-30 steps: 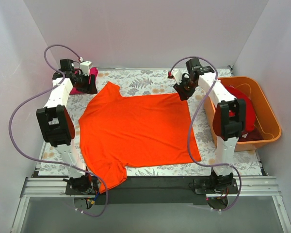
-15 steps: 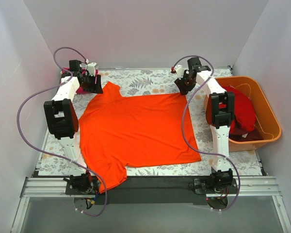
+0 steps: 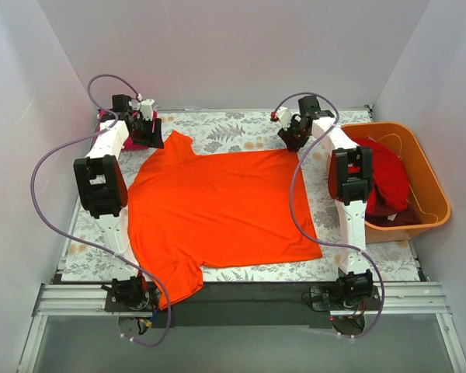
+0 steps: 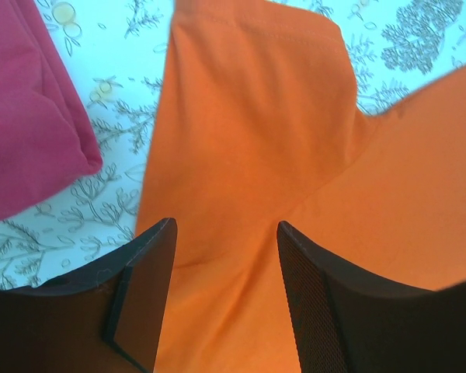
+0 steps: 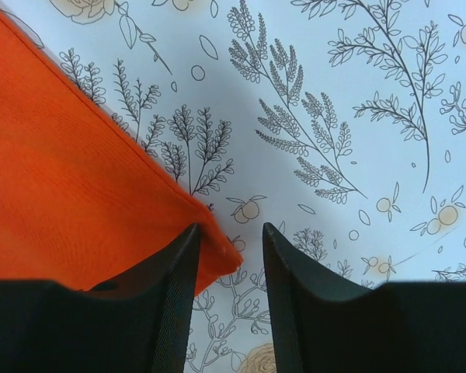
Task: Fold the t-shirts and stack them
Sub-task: Flatten the tshirt out
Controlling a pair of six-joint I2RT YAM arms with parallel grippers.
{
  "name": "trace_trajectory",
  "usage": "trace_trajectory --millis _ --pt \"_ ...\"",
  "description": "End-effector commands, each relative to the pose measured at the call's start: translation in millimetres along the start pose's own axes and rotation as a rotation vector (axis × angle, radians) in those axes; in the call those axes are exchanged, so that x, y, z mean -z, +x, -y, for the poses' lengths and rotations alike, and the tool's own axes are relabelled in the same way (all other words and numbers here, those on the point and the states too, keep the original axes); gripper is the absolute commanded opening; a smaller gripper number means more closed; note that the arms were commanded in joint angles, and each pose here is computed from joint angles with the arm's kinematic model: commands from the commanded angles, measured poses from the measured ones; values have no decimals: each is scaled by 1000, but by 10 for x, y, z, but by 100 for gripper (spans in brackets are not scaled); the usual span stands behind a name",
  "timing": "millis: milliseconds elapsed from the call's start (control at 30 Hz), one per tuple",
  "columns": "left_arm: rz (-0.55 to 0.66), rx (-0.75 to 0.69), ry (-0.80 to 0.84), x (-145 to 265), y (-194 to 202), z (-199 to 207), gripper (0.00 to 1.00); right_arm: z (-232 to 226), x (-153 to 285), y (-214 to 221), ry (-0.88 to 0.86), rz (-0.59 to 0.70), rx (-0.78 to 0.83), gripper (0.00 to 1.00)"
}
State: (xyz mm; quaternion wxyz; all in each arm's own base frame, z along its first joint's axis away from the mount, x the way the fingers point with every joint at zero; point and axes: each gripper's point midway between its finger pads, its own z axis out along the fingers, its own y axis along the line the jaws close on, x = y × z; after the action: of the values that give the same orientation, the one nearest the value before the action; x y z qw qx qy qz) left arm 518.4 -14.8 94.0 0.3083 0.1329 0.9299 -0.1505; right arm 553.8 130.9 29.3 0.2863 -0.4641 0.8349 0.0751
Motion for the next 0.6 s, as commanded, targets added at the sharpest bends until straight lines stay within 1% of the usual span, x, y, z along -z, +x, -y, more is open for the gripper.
trace_trajectory --millis 0,67,100,133,167,200,233,267,367,467,567 --pt "-1 -17 -19 -30 -93 -21 54 -1 -107 108 -11 -12 44 42" --pt "-10 -18 -21 -74 -74 -31 54 -19 -133 151 -19 -20 43 37" --pt "-9 -14 -23 -88 -77 -39 54 -35 -133 151 -26 -17 42 31" --pt "-11 -10 -25 -122 -70 -47 54 -59 -146 191 -38 -21 39 29" --pt "-9 -5 -28 -134 -78 -57 54 -85 -140 181 -50 -13 42 23" --pt "-7 -6 -26 -160 -86 -49 54 -98 -114 154 -54 -5 59 12" --pt "-4 -13 -28 -179 -107 -51 54 -131 -126 191 -67 -7 61 6" --pt "-8 -17 -31 -234 -97 -50 54 -160 -123 176 -77 1 66 1" --pt "-38 -41 -69 -367 -41 -93 53 -181 -96 164 -87 10 72 1" --pt "-69 -67 -141 -447 25 -183 52 -180 -76 130 -86 19 79 1" --pt "-75 -76 -200 -496 47 -289 51 -180 -59 126 -84 19 81 1"
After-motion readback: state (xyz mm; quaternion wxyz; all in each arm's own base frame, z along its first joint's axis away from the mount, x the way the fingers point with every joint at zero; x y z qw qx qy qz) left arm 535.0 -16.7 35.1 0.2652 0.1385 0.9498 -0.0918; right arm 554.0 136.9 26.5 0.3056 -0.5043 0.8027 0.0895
